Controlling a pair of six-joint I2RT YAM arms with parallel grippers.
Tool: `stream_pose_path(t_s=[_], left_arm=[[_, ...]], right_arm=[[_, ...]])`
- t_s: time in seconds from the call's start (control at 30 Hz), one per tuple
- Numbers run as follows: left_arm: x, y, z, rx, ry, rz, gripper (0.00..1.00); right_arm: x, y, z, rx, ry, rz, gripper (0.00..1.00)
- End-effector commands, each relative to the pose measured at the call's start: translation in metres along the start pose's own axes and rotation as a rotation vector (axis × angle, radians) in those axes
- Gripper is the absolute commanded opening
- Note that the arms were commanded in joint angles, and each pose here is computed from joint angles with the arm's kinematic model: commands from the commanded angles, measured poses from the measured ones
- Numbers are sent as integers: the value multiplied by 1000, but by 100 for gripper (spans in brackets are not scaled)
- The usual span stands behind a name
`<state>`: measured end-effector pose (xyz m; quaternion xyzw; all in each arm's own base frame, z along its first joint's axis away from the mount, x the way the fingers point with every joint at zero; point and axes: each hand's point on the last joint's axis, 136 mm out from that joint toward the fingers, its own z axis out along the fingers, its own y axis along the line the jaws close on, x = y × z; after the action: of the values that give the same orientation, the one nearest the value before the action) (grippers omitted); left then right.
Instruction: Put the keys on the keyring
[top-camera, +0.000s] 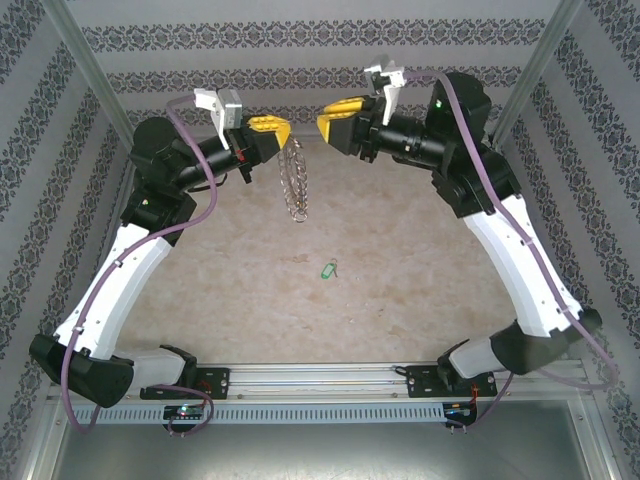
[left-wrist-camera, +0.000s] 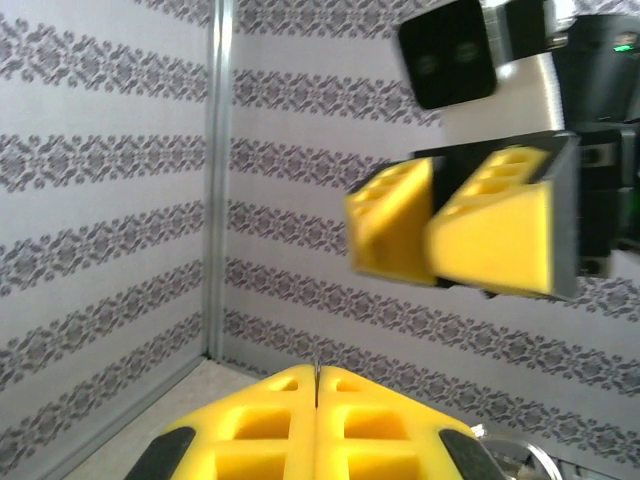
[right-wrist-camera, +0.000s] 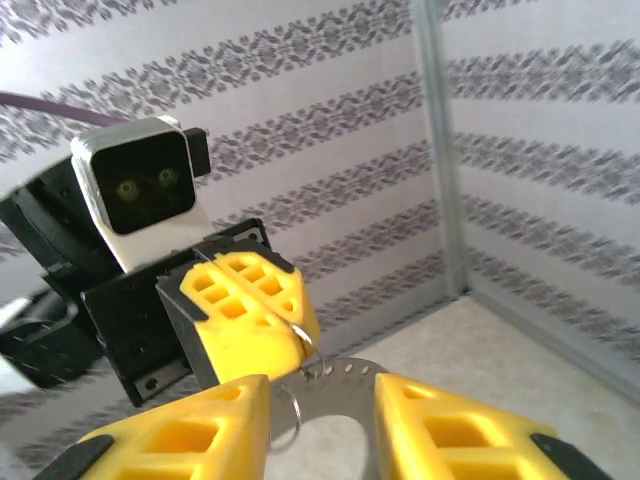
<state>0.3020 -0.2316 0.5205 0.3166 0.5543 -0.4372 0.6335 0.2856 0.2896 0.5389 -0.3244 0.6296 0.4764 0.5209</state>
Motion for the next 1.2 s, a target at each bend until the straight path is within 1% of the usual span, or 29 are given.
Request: stream_pose_path(t_s=[0.0, 0.3, 0.4, 0.6, 0.8, 0.97, 1.03, 1.07, 1.17], left_arm=[[-30, -17, -6, 89, -91, 44, 0], [-39, -22, -8, 133, -118, 43, 0], [-42, -23, -8, 146, -129, 42, 0], [-44, -25, -6, 163, -130, 41, 0], [-42, -25, -5, 168, -118, 36, 0], [-44, -23, -3, 175, -123, 27, 0], [-44, -22, -2, 175, -126, 26, 0], [-45, -22, -2, 174, -127, 26, 0], [-45, -21, -1, 178, -124, 23, 0]], right_arm=[[-18, 33, -1, -182, -7, 23, 33], [-12, 41, 12, -270, 29, 42, 33], [-8, 41, 17, -295, 48, 53, 31], [-4, 38, 27, -313, 62, 59, 27], [0, 31, 33, -314, 71, 64, 26], [3, 30, 37, -330, 78, 65, 19], [5, 28, 36, -320, 85, 69, 19], [5, 27, 35, -315, 86, 70, 20], [2, 24, 29, -284, 66, 54, 30]])
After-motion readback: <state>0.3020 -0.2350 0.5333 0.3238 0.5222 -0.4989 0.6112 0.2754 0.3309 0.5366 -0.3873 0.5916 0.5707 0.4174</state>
